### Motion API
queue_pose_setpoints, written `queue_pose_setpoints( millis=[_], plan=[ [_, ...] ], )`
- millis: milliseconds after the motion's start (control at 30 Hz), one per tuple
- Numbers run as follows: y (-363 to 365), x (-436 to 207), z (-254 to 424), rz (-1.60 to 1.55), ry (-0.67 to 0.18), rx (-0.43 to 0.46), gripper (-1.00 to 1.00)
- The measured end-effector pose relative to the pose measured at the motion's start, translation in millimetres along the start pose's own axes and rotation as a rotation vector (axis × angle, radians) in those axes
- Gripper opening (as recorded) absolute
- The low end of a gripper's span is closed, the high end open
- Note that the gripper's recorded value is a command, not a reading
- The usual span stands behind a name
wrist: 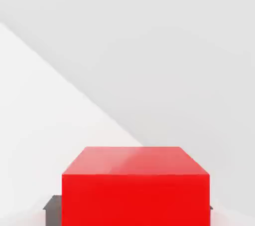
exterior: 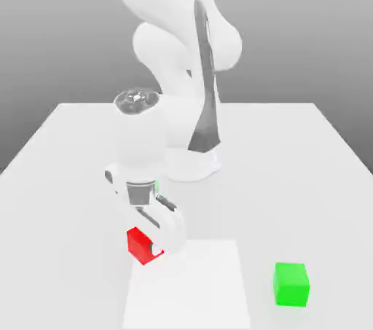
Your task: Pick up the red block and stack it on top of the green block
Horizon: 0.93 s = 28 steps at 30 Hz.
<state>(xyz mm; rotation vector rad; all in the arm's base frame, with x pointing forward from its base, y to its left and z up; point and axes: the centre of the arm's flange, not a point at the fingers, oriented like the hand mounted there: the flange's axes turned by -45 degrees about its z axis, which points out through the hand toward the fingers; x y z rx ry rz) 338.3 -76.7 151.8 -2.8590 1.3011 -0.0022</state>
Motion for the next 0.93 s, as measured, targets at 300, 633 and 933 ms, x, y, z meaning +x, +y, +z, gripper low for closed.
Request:
queue_pose_setpoints(
  millis=[300,633,933],
  plan=[
    [-43.6,-13.9,-62.0,-0.214,0.001,-0.003,-1.00],
    [-220.6,-131.4,-91.8,-1.162,-0.001,-0.001,-1.00],
    [-232.6,-136.9,-34.8,-1.231,-0.001,0.000,1.00]
  ],
)
